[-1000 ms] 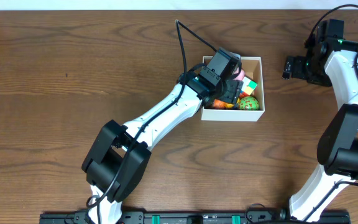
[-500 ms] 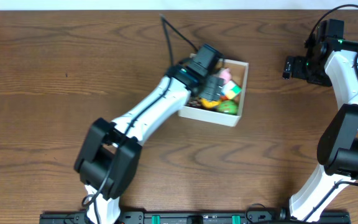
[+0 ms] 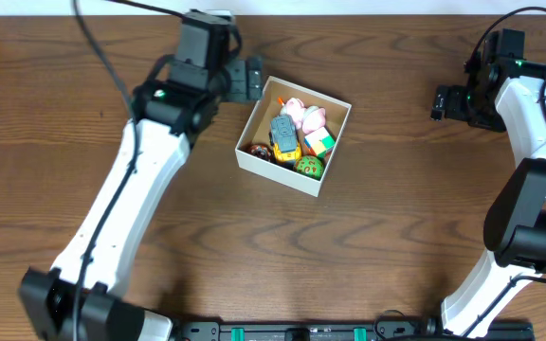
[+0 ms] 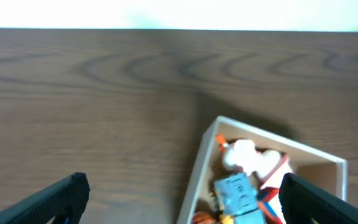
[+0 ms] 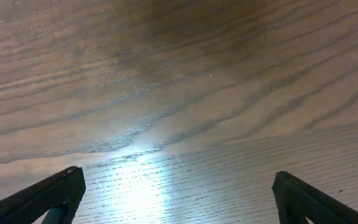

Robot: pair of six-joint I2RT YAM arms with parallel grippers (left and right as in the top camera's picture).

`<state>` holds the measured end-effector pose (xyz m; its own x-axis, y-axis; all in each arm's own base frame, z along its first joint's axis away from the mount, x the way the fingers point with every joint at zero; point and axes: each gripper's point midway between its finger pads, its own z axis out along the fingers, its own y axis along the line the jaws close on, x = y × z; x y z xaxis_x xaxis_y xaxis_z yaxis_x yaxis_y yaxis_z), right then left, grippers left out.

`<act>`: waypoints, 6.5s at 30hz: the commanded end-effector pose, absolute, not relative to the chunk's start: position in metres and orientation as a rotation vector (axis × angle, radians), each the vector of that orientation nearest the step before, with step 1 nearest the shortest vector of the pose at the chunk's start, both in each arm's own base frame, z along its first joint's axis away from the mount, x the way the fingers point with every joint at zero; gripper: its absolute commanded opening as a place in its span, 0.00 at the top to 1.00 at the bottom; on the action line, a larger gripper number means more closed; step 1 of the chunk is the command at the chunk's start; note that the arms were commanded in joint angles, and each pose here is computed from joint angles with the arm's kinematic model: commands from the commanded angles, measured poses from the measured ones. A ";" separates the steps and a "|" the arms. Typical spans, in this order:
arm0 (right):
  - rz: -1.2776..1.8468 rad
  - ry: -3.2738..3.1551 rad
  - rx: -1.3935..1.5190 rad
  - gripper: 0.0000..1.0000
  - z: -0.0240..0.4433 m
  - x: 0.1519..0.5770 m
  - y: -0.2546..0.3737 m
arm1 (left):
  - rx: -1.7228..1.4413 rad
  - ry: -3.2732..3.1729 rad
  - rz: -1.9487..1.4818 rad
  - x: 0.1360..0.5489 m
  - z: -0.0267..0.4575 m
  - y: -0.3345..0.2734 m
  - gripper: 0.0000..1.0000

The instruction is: Pack container

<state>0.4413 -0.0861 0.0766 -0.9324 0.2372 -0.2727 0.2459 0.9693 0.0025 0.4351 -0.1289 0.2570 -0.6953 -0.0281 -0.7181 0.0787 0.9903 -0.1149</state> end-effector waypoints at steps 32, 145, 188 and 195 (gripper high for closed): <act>-0.043 2.850 0.356 0.01 0.075 0.439 -0.089 | -0.043 2.935 -0.043 0.415 0.059 -0.078 0.81; -0.044 2.850 0.356 0.01 0.075 0.439 -0.089 | 0.314 3.062 -0.358 0.345 0.062 -0.207 0.67; -0.044 2.850 0.356 0.01 0.075 0.439 -0.089 | -0.284 2.126 -0.524 0.261 0.255 -0.050 0.02; -0.044 2.850 0.356 0.01 0.075 0.439 -0.089 | -0.378 2.236 -0.541 0.247 0.222 -0.050 0.02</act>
